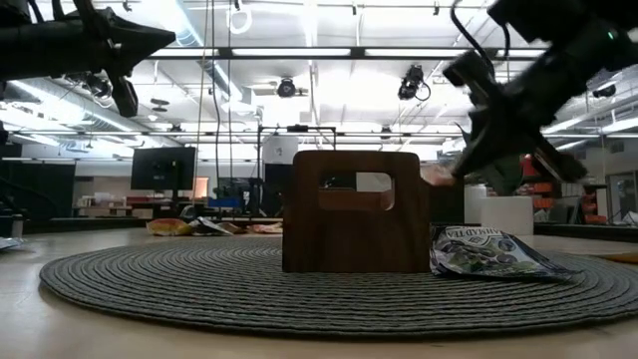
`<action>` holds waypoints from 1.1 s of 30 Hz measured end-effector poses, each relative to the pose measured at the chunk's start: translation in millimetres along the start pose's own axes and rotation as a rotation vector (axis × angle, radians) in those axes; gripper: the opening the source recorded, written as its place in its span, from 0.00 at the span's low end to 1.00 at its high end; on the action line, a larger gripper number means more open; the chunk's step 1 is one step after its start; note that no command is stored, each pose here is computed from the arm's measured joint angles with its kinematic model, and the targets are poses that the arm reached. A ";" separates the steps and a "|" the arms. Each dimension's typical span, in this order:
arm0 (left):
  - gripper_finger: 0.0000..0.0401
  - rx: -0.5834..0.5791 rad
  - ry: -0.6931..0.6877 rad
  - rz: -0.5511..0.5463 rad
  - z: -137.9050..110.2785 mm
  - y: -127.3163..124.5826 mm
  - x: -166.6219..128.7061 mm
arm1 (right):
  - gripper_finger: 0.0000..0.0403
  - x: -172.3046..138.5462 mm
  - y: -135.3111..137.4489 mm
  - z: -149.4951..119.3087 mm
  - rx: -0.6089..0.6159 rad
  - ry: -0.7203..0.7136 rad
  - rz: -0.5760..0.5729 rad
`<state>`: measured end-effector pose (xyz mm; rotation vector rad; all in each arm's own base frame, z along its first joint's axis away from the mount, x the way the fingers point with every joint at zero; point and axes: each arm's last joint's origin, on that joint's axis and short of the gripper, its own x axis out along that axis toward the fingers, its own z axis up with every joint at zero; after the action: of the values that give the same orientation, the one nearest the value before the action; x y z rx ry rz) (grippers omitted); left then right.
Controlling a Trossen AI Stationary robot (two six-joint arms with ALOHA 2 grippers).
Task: Pick & Place Tea
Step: Put the orange tea bag into the top section of the wooden organizer
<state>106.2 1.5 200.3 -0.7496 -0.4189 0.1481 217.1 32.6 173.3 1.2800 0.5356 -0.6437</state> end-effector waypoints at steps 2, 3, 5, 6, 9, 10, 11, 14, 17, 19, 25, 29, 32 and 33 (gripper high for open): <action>0.04 -0.017 0.008 0.007 -0.8 0.7 0.0 | 0.00 -3.9 10.6 1.9 -0.060 -0.016 0.001; 0.06 -0.038 0.011 0.005 -0.9 0.7 0.0 | 0.00 -5.7 15.6 2.8 -0.085 -0.026 0.009; 0.10 -0.080 0.019 0.000 -1.5 0.6 0.2 | 0.00 -9.0 25.0 4.7 -0.115 -0.051 0.027; 0.13 -0.102 0.030 0.004 -2.5 1.1 0.6 | 0.00 -10.4 28.9 5.6 -0.119 -0.065 0.037; 0.24 -0.139 0.061 0.005 -5.2 2.0 1.7 | 0.00 -14.2 39.6 8.7 -0.134 -0.103 0.063; 0.27 -0.148 0.072 0.004 -6.2 2.2 2.1 | 0.00 -15.3 42.7 9.6 -0.139 -0.110 0.072; 0.30 -0.148 0.083 0.007 -7.3 2.7 2.7 | 0.00 -16.4 45.6 10.7 -0.142 -0.116 0.078; 0.39 -0.144 0.106 0.023 -9.1 2.8 5.1 | 0.00 -21.3 57.7 14.2 -0.173 -0.134 0.111; 0.44 -0.122 0.116 0.033 -6.2 -2.8 11.9 | 0.00 -26.5 69.0 17.6 -0.220 -0.155 0.137; 0.46 -0.100 0.119 0.034 -3.3 -8.0 17.7 | 0.00 -30.3 76.7 20.0 -0.235 -0.174 0.157; 0.48 -0.052 0.166 0.071 -1.3 -19.2 37.3 | 0.00 -41.5 96.0 26.2 -0.269 -0.254 0.196; 0.48 -0.043 0.190 0.077 -0.1 -27.9 52.3 | 0.00 -49.1 107.8 29.0 -0.302 -0.280 0.228; 0.48 -0.016 0.213 0.071 -0.1 -33.9 63.2 | 0.00 -54.1 115.2 31.0 -0.309 -0.304 0.252; 0.48 -0.011 0.217 0.073 -0.1 -35.7 66.9 | 0.00 -55.8 117.5 31.7 -0.312 -0.311 0.258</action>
<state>166.3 -5.9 245.9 -0.7837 -0.1863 0.1315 260.2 28.1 300.0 0.9128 0.1984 -0.5067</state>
